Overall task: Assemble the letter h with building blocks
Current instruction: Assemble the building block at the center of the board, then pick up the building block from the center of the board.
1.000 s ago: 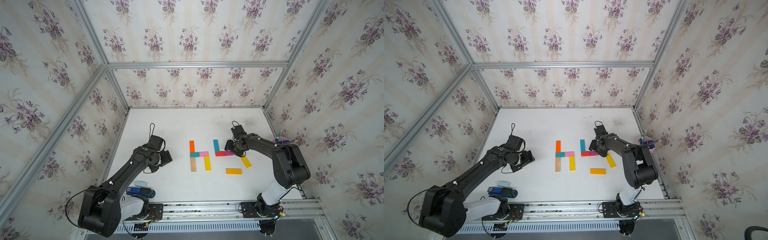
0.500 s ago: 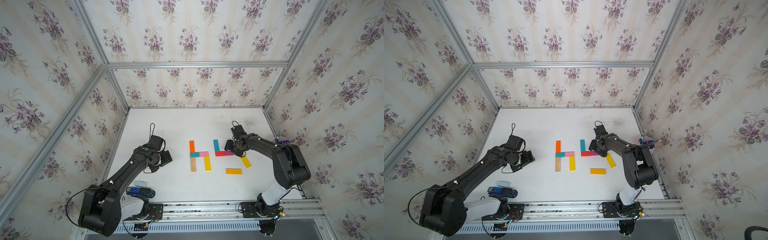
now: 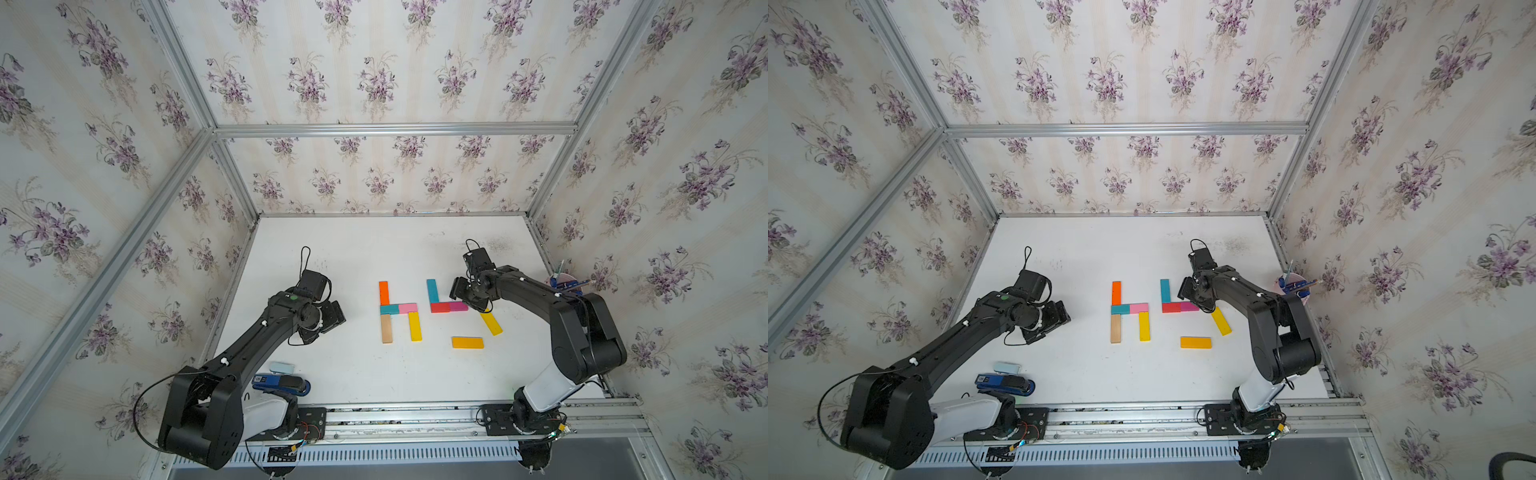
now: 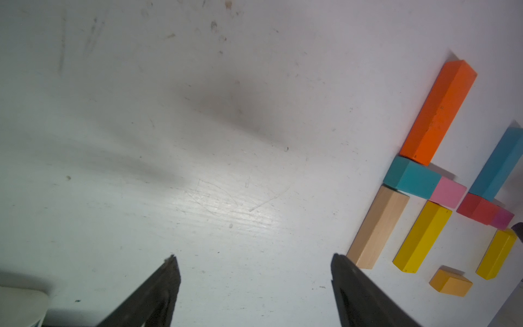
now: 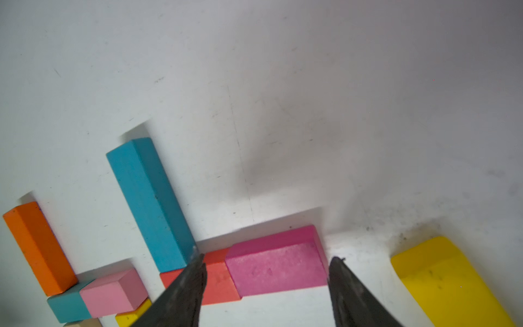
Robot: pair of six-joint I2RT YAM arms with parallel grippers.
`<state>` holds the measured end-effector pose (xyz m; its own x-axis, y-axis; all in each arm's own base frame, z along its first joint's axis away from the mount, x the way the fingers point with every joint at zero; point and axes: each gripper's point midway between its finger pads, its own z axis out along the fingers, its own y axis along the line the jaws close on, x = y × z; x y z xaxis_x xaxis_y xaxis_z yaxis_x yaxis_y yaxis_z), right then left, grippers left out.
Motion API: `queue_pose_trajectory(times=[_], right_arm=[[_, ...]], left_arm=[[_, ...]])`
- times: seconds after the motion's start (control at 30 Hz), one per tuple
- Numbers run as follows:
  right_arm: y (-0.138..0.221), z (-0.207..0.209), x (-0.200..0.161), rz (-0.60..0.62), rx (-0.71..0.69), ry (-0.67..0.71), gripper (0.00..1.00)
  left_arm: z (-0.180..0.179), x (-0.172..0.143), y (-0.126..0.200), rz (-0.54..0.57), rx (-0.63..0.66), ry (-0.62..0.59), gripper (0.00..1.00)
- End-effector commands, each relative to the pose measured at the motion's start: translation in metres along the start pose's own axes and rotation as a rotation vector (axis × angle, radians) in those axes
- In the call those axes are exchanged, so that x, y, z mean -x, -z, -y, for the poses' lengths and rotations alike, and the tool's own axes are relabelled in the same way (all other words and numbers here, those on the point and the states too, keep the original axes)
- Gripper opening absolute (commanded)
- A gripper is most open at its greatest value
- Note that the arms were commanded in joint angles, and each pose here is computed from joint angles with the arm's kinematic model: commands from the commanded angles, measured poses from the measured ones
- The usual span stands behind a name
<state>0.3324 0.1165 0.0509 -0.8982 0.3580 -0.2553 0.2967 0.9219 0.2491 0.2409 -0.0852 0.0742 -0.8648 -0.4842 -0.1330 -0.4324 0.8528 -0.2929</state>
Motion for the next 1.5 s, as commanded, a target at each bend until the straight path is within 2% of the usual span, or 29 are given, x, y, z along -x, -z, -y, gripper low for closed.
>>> queue_pose_trajectory(times=[0.0, 0.17, 0.33, 0.53, 0.83, 0.97, 1.1, 1.27, 1.47], right_arm=[[0.024, 0.016, -0.003, 0.043, -0.079, 0.034, 0.72], [0.04, 0.038, -0.037, 0.03, -0.111, 0.056, 0.75], [0.02, 0.054, -0.077, -0.067, -0.084, 0.032, 0.76], [0.001, 0.062, -0.096, -0.126, -0.089, 0.009, 0.75], [0.012, 0.038, -0.143, -0.169, -0.07, 0.074, 0.75], [0.021, 0.033, -0.152, -0.165, -0.09, 0.091, 0.75], [0.035, 0.02, -0.149, -0.149, -0.073, 0.168, 0.77], [0.052, 0.021, -0.141, -0.123, -0.159, 0.297, 0.8], [0.062, 0.022, -0.173, -0.158, -0.249, 0.483, 0.79]], left_arm=[[0.003, 0.003, 0.004, 0.008, -0.007, -0.013, 0.86], [0.005, 0.004, 0.002, 0.004, -0.013, -0.011, 0.86], [0.008, 0.005, 0.0, 0.0, -0.02, -0.007, 0.86], [0.005, 0.004, 0.005, 0.012, -0.015, -0.014, 0.86], [0.003, 0.001, 0.001, 0.004, -0.014, -0.005, 0.86], [0.003, 0.002, 0.0, 0.002, -0.012, -0.01, 0.86], [0.003, 0.002, -0.001, 0.0, -0.01, -0.011, 0.86], [0.002, 0.001, -0.001, 0.001, -0.005, -0.012, 0.86], [0.0, 0.001, -0.002, 0.003, -0.002, -0.01, 0.86]])
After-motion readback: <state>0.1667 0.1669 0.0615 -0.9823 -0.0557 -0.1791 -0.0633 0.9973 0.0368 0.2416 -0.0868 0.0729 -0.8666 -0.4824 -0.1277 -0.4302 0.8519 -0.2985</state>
